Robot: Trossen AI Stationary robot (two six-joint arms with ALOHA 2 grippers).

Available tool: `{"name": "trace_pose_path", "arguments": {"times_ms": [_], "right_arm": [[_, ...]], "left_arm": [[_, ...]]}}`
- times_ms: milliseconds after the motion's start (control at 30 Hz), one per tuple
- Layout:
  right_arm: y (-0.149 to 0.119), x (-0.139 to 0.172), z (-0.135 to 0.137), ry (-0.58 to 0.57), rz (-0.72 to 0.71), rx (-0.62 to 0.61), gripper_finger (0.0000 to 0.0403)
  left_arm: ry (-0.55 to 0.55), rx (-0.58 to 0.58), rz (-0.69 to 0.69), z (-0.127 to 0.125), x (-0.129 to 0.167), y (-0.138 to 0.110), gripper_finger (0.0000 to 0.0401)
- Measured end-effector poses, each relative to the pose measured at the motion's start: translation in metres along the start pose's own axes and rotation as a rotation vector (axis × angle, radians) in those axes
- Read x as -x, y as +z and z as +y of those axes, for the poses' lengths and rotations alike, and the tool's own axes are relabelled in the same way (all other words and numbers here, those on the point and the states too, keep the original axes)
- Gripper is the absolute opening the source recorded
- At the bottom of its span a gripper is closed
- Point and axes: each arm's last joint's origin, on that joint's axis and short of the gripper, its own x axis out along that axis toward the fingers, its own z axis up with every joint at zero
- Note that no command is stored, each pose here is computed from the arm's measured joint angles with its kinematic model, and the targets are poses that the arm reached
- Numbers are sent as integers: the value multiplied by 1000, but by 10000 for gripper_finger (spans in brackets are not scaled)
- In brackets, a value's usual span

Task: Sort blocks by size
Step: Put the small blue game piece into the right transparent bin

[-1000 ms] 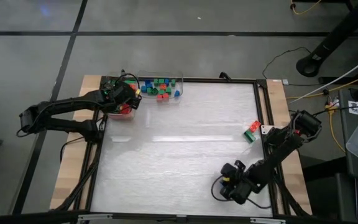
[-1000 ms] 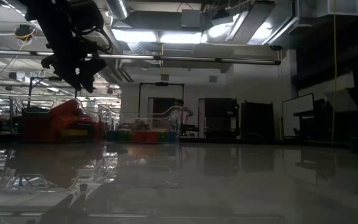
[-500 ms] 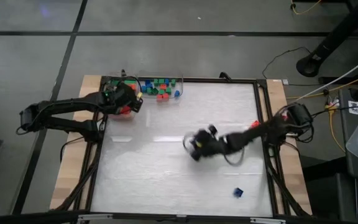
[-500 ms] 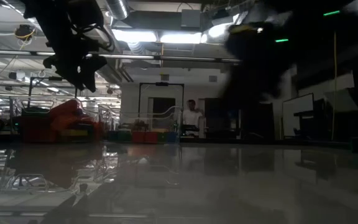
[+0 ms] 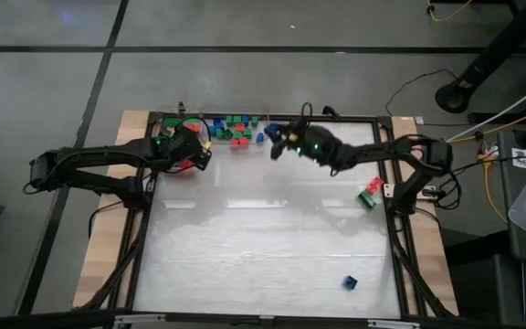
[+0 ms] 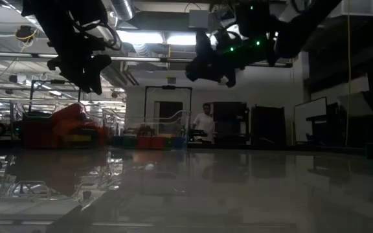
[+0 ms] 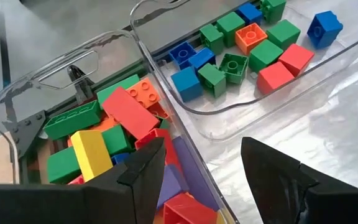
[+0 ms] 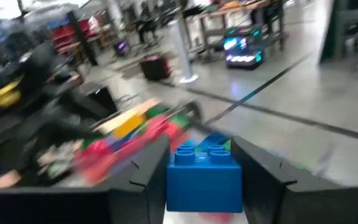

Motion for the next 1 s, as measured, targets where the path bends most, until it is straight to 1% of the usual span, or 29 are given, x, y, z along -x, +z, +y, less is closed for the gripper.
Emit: {"name": "trace_pose_path", "arguments": {"times_ms": [100,233,333,400,500,667,867,1000], "right_arm": [[5,-8,-22,-34,-30,-11,165],[1,-18,-38,-30,-67,-23,153],[-4,-33,-37,-25,-61,-21,143],[-7,-45,-34,-5,-54,-19,144],[-9,-65,-30,35,-44,-16,162],[-6,-90,-25,18,6,-9,201],[2,-100,-21,-22,133,11,226],[10,-102,-18,-19,124,10,228]], "left_arm": [[-3,-1,-5,0,0,1,200],[-21,14,-37,-2,0,4,200],[-35,26,-63,-4,0,7,200],[-41,36,-74,-5,0,9,200],[-42,37,-75,-5,0,9,200],[-35,30,-63,-4,0,7,200],[-36,22,-65,-4,0,8,200],[-35,21,-65,-4,0,8,200]]}}
